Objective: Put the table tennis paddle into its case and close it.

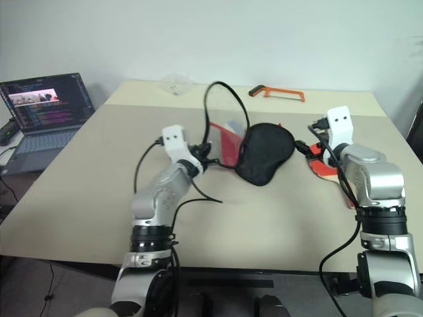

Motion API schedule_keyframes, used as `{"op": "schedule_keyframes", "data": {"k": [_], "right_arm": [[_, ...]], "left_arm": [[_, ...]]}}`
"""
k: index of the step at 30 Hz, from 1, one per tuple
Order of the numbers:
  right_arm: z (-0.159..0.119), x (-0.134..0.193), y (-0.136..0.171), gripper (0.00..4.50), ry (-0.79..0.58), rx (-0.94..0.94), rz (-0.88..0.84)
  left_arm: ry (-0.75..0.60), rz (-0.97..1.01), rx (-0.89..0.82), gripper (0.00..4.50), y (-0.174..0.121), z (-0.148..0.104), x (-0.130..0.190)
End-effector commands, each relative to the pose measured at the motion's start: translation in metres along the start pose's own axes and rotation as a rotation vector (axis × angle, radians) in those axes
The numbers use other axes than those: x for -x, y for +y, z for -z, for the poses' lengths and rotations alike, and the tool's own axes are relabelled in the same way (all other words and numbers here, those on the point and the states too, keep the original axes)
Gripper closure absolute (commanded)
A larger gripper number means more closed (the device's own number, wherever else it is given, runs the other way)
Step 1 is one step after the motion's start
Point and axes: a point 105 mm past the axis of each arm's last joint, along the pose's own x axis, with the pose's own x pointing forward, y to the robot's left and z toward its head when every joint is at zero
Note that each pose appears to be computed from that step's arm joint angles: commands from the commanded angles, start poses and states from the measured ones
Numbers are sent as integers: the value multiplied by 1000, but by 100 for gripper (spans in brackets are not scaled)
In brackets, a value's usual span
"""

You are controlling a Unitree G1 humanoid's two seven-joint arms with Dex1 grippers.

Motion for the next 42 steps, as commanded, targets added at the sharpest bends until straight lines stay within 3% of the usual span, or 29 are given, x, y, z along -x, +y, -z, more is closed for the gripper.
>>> {"op": "schedule_keyframes", "data": {"k": [1,7,13,26,42], "right_arm": [[-14,3,-1,0,-36,24,15],[-13,4,-1,0,-33,22,18],[-11,5,0,0,-29,22,10],[-7,1,9,0,-8,37,-28],[3,-3,17,0,38,66,-48]], "left_arm": [[-44,37,-4,446,-22,-14,-2],[-39,46,18,446,-36,-16,-3],[-49,-22,8,446,-18,-22,5],[90,-40,153,446,-13,4,16],[68,11,304,446,-63,0,8]]}}
